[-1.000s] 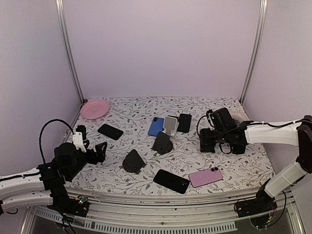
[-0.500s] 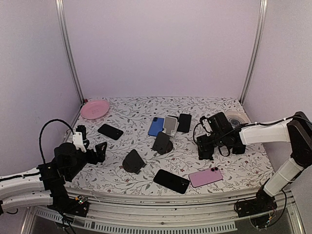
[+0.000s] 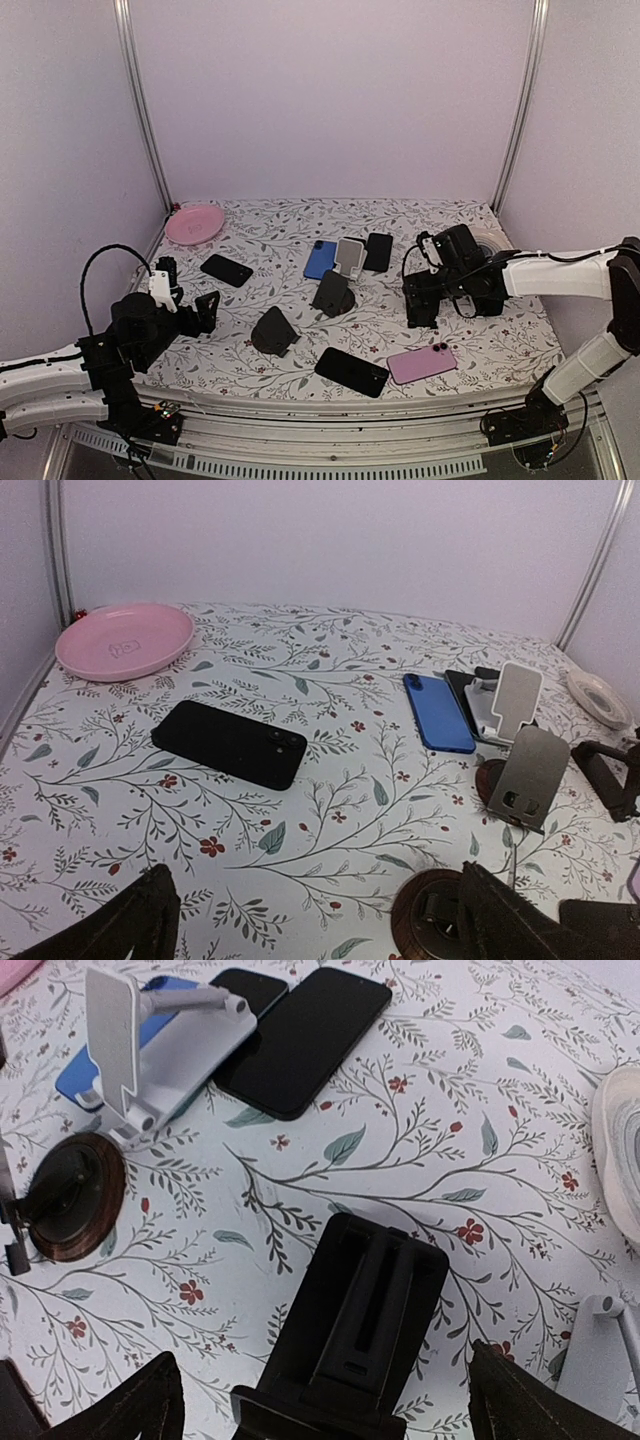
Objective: Place the phone on the phone stand
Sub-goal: Place the phone stand at the center of the board, then move the phone stand to the center of the board.
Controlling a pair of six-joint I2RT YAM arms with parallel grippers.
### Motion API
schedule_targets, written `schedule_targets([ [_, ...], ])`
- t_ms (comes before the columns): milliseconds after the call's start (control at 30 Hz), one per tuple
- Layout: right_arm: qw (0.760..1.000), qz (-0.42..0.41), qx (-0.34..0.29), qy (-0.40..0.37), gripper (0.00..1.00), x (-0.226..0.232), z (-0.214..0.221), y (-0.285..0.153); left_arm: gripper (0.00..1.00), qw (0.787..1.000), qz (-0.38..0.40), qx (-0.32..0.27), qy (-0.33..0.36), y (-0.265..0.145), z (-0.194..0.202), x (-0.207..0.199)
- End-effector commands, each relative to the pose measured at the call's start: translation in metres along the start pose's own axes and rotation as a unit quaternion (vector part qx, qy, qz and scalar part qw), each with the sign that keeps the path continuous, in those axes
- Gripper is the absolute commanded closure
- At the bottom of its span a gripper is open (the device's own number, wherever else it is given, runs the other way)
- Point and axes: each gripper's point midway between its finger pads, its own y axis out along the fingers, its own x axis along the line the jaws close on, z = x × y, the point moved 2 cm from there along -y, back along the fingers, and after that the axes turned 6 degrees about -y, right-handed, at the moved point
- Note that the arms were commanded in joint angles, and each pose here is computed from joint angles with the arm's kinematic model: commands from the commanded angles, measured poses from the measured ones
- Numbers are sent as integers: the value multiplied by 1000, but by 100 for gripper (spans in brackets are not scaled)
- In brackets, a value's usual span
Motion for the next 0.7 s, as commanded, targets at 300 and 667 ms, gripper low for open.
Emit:
schedule_targets([
  [300, 984, 18, -143, 106, 1, -28, -56, -99, 3, 1000, -1, -11, -6, 2, -9, -1],
  [667, 969, -174, -103, 140, 1, 29, -26, -91, 3, 1000, 0, -12, -7, 2, -10, -1],
])
